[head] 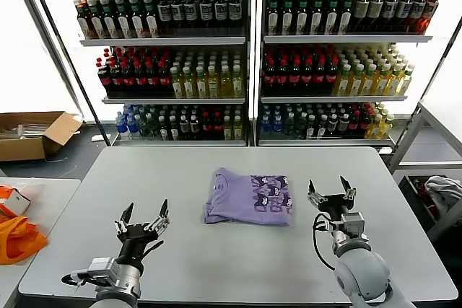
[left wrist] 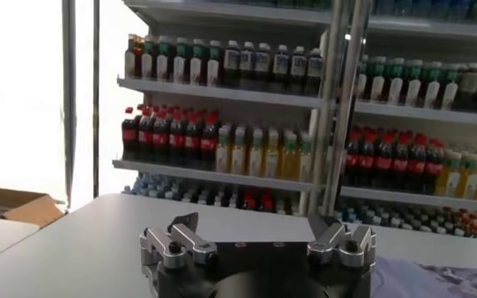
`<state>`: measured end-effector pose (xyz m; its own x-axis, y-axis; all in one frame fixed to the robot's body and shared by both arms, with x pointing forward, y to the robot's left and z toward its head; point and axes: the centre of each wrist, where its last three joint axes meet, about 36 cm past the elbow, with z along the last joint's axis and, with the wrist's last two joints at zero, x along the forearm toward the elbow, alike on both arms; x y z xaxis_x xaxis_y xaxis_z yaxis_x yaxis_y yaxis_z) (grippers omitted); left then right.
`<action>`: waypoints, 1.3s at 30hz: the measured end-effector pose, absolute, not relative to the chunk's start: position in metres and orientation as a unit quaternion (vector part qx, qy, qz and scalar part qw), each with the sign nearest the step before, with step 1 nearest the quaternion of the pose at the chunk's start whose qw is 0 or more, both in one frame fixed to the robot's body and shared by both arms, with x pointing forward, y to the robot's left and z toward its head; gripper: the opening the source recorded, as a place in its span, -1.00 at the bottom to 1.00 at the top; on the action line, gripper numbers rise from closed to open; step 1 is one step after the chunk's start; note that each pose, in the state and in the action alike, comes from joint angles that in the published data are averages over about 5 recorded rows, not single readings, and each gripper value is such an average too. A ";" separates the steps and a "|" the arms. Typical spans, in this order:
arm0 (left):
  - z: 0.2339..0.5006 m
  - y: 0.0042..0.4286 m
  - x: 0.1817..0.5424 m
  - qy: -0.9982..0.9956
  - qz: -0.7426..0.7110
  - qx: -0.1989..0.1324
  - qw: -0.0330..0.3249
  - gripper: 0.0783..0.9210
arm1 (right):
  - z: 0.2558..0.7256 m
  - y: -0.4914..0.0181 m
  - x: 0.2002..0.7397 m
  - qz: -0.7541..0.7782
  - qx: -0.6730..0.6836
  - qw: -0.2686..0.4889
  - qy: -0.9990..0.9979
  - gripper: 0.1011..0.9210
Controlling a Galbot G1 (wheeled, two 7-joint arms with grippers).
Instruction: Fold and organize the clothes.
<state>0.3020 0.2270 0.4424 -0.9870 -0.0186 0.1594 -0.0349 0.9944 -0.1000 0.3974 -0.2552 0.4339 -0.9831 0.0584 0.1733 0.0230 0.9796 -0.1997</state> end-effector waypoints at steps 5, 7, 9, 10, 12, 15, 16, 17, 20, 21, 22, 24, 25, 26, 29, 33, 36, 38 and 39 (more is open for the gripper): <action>0.444 0.229 0.303 -0.996 0.045 0.015 0.072 0.77 | 0.435 -0.257 0.391 0.099 -0.027 0.086 -0.991 0.76; 0.444 0.229 0.304 -0.996 0.044 0.013 0.071 0.77 | 0.434 -0.257 0.388 0.098 -0.029 0.086 -0.991 0.76; 0.444 0.229 0.304 -0.997 0.042 0.012 0.069 0.77 | 0.433 -0.258 0.386 0.097 -0.032 0.087 -0.991 0.76; 0.444 0.229 0.304 -0.997 0.042 0.011 0.069 0.77 | 0.432 -0.259 0.385 0.096 -0.034 0.088 -0.991 0.76; 0.443 0.229 0.304 -0.997 0.041 0.009 0.068 0.77 | 0.431 -0.260 0.383 0.094 -0.036 0.089 -0.991 0.76; 0.443 0.229 0.304 -0.997 0.042 0.007 0.067 0.77 | 0.429 -0.262 0.380 0.092 -0.039 0.091 -0.991 0.76; 0.442 0.229 0.304 -0.997 0.042 0.006 0.067 0.77 | 0.428 -0.262 0.379 0.091 -0.040 0.091 -0.991 0.76; 0.442 0.229 0.303 -0.997 0.043 0.005 0.067 0.77 | 0.428 -0.262 0.379 0.090 -0.040 0.092 -0.991 0.76; 0.442 0.228 0.303 -0.997 0.044 0.002 0.065 0.77 | 0.426 -0.261 0.377 0.087 -0.039 0.094 -0.991 0.76; 0.442 0.228 0.303 -0.997 0.045 0.001 0.064 0.77 | 0.426 -0.260 0.376 0.086 -0.039 0.094 -0.991 0.76; 0.442 0.228 0.303 -0.997 0.045 0.001 0.063 0.77 | 0.426 -0.260 0.376 0.086 -0.038 0.094 -0.991 0.76; 0.443 0.228 0.302 -0.997 0.045 0.000 0.061 0.77 | 0.425 -0.259 0.375 0.084 -0.038 0.095 -0.991 0.76; 0.443 0.228 0.302 -0.997 0.045 0.000 0.061 0.77 | 0.425 -0.258 0.375 0.083 -0.038 0.095 -0.991 0.76; 0.444 0.228 0.301 -0.997 0.045 0.000 0.060 0.77 | 0.425 -0.258 0.375 0.082 -0.038 0.095 -0.991 0.76; 0.445 0.229 0.300 -0.997 0.044 0.002 0.061 0.77 | 0.424 -0.258 0.374 0.082 -0.037 0.097 -0.991 0.76; 0.447 0.230 0.297 -0.997 0.046 0.003 0.065 0.77 | 0.423 -0.259 0.374 0.083 -0.036 0.098 -0.991 0.76; 0.449 0.228 0.295 -0.996 0.049 0.000 0.068 0.77 | 0.424 -0.259 0.373 0.084 -0.035 0.096 -0.991 0.76; 0.450 0.227 0.294 -0.996 0.049 -0.001 0.070 0.77 | 0.425 -0.259 0.372 0.085 -0.034 0.096 -0.991 0.76; 0.451 0.228 0.293 -0.996 0.048 -0.001 0.071 0.77 | 0.425 -0.259 0.371 0.085 -0.034 0.096 -0.991 0.76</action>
